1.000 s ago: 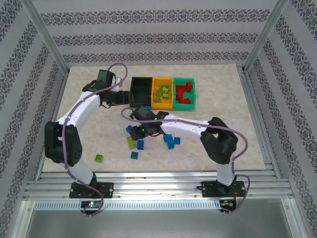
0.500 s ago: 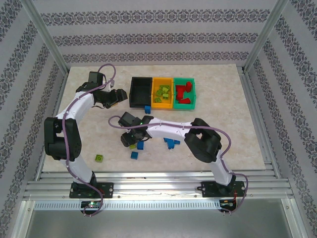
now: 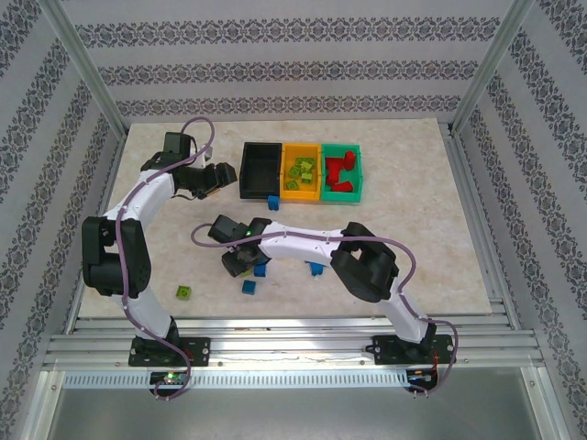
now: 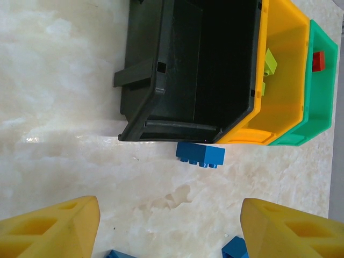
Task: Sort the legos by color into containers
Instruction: Pick up the lego from the bottom-center of the table, then place the lego in the container.
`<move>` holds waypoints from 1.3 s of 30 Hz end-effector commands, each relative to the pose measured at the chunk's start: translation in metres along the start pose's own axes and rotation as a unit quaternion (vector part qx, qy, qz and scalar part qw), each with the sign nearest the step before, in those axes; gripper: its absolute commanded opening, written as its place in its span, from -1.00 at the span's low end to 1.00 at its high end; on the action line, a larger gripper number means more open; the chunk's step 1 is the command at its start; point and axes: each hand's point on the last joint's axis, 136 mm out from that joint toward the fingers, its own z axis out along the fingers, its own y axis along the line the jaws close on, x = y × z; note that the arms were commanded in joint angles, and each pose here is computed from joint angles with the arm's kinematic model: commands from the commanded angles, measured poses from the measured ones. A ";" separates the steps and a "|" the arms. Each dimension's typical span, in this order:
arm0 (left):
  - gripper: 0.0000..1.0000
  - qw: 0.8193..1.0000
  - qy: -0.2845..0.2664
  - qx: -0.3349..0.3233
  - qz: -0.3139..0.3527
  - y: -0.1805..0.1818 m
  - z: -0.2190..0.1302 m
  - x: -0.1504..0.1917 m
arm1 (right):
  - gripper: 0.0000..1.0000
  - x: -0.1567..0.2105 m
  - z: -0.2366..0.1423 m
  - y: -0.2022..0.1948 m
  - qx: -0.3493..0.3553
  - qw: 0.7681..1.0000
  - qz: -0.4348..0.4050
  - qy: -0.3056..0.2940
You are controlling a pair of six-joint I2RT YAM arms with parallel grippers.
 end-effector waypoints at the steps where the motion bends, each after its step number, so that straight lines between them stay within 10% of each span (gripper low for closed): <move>1: 0.40 1.000 -0.010 0.015 0.003 -0.005 -0.004 -0.003 | -0.02 0.014 0.007 -0.007 0.045 0.998 -0.021 0.027; 16: 0.40 1.000 -0.011 0.024 0.003 -0.008 -0.003 -0.002 | -0.15 0.023 0.018 0.000 0.036 0.998 -0.015 0.043; 27: 0.40 1.000 -0.012 0.026 0.005 -0.010 -0.005 -0.003 | -0.36 -0.020 -0.034 -0.003 0.002 0.998 0.007 -0.057; 39: 0.39 1.000 -0.019 0.023 0.011 -0.011 -0.009 -0.004 | -0.35 -0.081 -0.119 -0.118 0.006 0.973 0.112 -0.201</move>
